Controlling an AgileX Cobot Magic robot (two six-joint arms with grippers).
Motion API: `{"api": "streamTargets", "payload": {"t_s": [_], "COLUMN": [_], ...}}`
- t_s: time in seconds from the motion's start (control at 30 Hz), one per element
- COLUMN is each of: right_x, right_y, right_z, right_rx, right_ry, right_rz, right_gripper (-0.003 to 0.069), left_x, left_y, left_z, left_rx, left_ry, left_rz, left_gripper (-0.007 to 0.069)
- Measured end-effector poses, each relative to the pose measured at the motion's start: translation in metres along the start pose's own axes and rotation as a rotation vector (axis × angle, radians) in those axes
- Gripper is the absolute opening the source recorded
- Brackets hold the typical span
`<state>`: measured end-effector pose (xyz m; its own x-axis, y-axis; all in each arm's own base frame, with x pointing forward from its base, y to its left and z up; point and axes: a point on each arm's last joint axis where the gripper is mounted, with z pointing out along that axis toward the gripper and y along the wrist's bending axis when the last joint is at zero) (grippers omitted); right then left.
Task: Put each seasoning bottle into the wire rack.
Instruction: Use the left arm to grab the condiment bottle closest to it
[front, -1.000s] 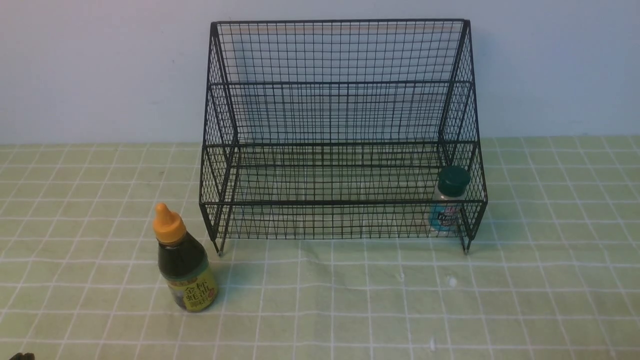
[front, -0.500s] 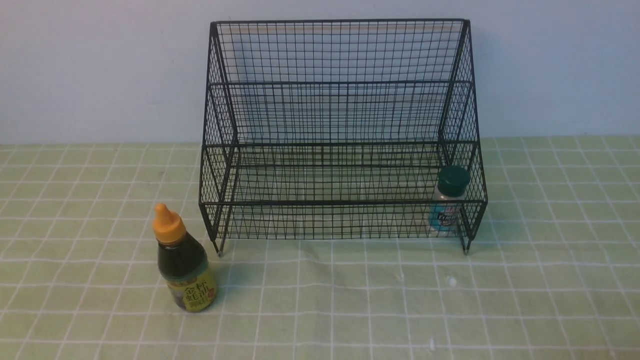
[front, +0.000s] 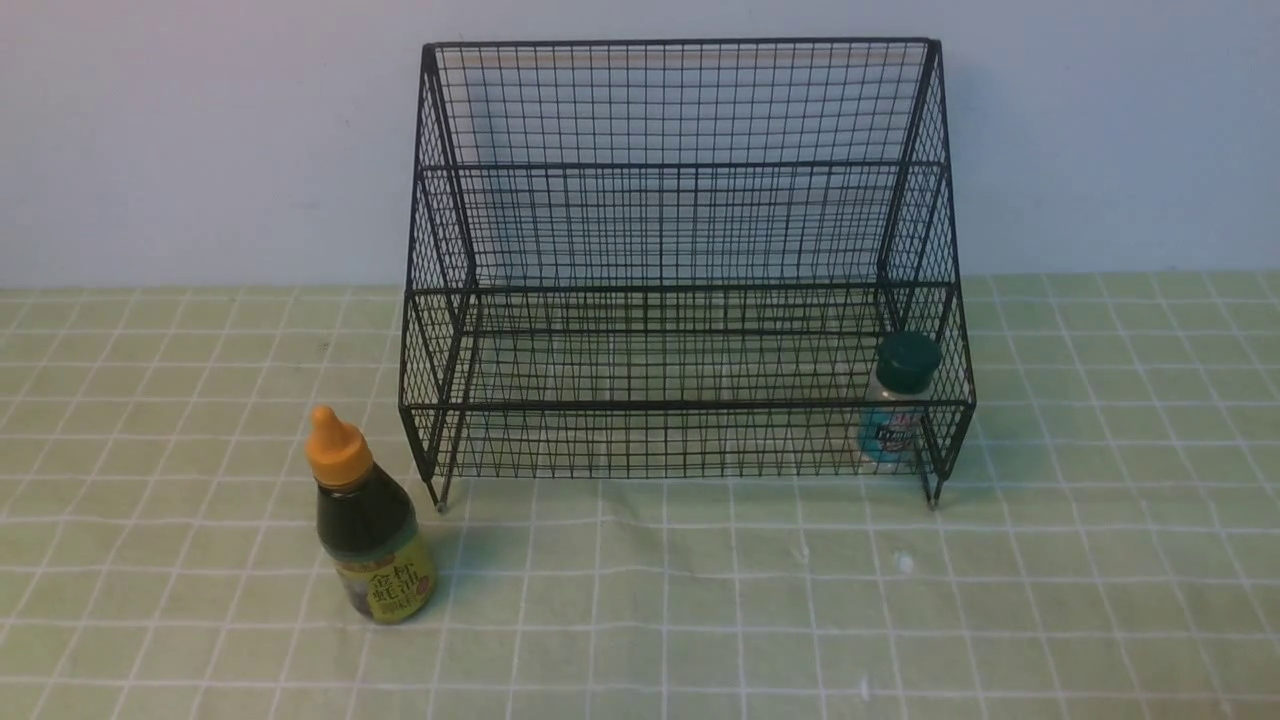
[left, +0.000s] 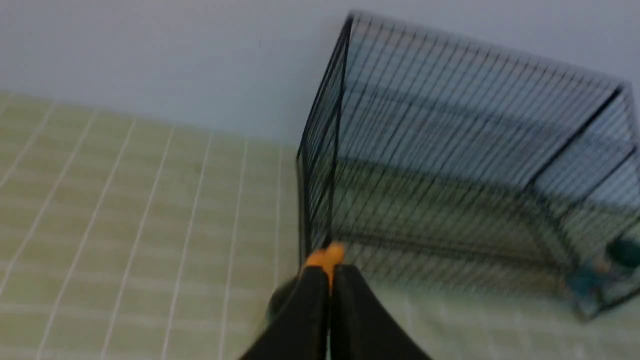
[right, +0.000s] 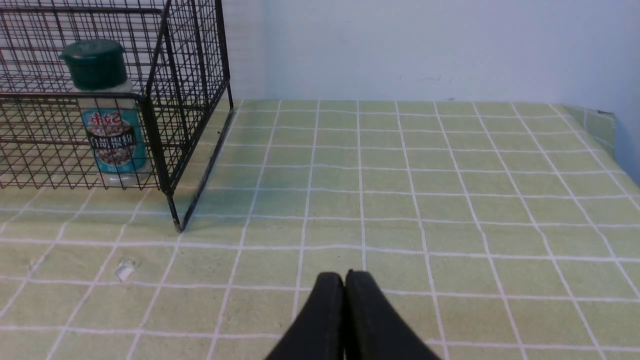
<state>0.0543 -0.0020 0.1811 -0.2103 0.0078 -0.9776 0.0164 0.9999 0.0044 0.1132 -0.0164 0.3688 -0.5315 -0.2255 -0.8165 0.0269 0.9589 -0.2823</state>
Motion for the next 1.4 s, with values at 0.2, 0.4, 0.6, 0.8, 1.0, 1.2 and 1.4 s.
{"api": "streamTargets", "payload": {"t_s": [0.2, 0.4, 0.6, 0.8, 1.0, 1.2, 1.4], "right_x": [0.000, 0.000, 0.000, 0.000, 0.000, 0.000, 0.000], "right_y": [0.000, 0.000, 0.000, 0.000, 0.000, 0.000, 0.000], "right_z": [0.000, 0.000, 0.000, 0.000, 0.000, 0.000, 0.000], "right_rx": [0.000, 0.000, 0.000, 0.000, 0.000, 0.000, 0.000], "right_ry": [0.000, 0.000, 0.000, 0.000, 0.000, 0.000, 0.000], "right_rz": [0.000, 0.000, 0.000, 0.000, 0.000, 0.000, 0.005], "right_gripper": [-0.0015, -0.0015, -0.0015, -0.0015, -0.0015, -0.0015, -0.0015], "left_x": [-0.034, -0.057, -0.057, -0.055, -0.050, -0.042, -0.028], "left_y": [-0.001, -0.002, -0.001, 0.001, -0.009, -0.015, -0.014], "left_z": [0.050, 0.101, 0.130, 0.141, 0.154, 0.174, 0.203], "left_rx": [-0.027, 0.005, 0.052, 0.067, 0.122, 0.140, 0.143], "left_ry": [0.317, 0.426, 0.494, 0.518, 0.527, 0.554, 0.635], "left_rz": [0.195, 0.203, 0.255, 0.298, 0.396, 0.418, 0.408], "left_gripper": [-0.0006, -0.0006, 0.0038, 0.0219, 0.0526, 0.0591, 0.0592]}}
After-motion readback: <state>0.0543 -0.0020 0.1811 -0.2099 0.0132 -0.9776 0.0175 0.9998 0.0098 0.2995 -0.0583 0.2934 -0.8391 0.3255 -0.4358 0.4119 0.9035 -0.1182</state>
